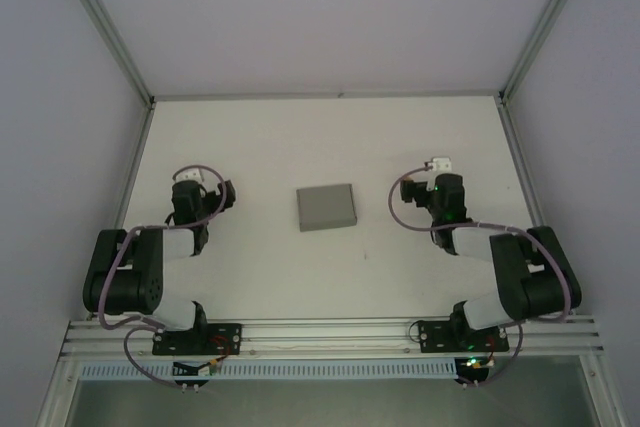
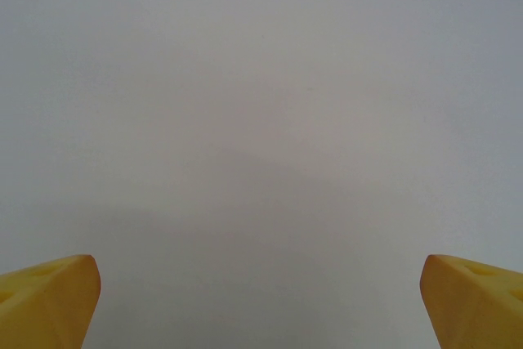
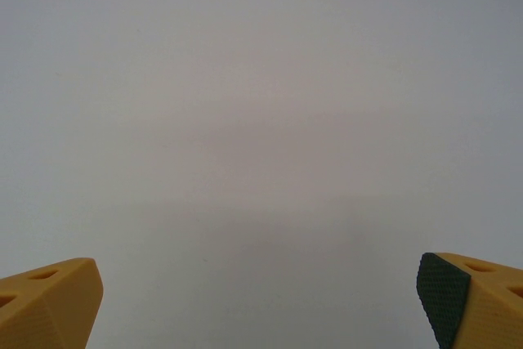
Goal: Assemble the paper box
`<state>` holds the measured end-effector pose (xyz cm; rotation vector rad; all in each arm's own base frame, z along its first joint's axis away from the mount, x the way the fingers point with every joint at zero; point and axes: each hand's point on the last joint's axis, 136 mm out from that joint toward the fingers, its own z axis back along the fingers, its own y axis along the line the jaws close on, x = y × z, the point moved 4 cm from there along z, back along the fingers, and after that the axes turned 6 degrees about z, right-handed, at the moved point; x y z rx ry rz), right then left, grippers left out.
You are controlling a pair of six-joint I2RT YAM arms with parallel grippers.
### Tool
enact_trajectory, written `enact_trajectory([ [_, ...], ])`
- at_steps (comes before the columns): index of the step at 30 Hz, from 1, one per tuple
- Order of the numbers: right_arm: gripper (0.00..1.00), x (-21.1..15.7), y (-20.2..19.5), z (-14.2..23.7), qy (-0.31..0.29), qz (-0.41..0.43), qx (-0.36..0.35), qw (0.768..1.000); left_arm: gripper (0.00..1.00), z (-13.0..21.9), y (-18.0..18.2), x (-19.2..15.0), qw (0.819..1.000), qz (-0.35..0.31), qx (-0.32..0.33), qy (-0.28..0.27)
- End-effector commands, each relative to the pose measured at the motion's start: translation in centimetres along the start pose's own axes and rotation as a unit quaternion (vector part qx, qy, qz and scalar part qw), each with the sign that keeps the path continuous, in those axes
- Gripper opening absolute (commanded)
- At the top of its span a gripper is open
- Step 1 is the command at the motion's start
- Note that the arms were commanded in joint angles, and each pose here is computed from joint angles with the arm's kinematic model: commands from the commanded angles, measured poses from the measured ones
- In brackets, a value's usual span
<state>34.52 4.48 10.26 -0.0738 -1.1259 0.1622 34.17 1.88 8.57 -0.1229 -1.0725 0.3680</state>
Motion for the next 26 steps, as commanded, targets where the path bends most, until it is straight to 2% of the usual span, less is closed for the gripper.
enact_trajectory([
  [1, 1.0, 1.1, -2.3, 0.2, -0.083, -0.073, 0.015, 0.994, 1.0, 1.1, -1.1, 2.1, 0.995, -0.004, -0.052, -0.091],
  [2, 1.0, 0.8, -2.9, -0.3, -0.098, -0.087, 0.017, 0.991, 1.0, 0.7, -1.0, 1.3, 0.995, -0.007, -0.051, -0.087],
  [3, 1.0, 0.6, -3.5, -0.4, -0.08, -0.105, 0.005, 0.991, 1.0, 0.2, -1.5, 1.4, 0.992, -0.017, -0.063, -0.11],
  [4, 1.0, 0.4, -3.9, -0.7, -0.045, -0.117, 0.01, 0.992, 1.0, -0.1, -1.6, 1.0, 0.994, -0.022, -0.067, -0.082],
  [5, 1.0, 0.7, -3.8, -1.2, -0.054, -0.116, 0.018, 0.992, 1.0, -0.3, -1.6, 0.9, 0.997, -0.022, -0.05, -0.048],
  [6, 1.0, 0.8, -3.6, -1.1, -0.06, -0.112, 0.026, 0.992, 1.0, -0.9, -2.2, 1.2, 0.996, -0.034, -0.054, -0.057],
  [8, 1.0, 0.8, -3.6, -1.1, -0.056, -0.112, 0.025, 0.992, 1.0, -1.2, -2.9, 0.8, 0.996, -0.051, -0.067, -0.028],
  [10, 1.0, 0.7, -3.6, -1.0, -0.056, -0.111, 0.026, 0.992, 1.0, -1.3, -3.0, 1.0, 0.995, -0.055, -0.064, -0.044],
  [26, 1.0, 0.9, -3.1, -1.1, -0.056, -0.102, 0.045, 0.992, 1.0, -1.4, -3.7, 0.9, 0.995, -0.074, -0.055, -0.036],
])
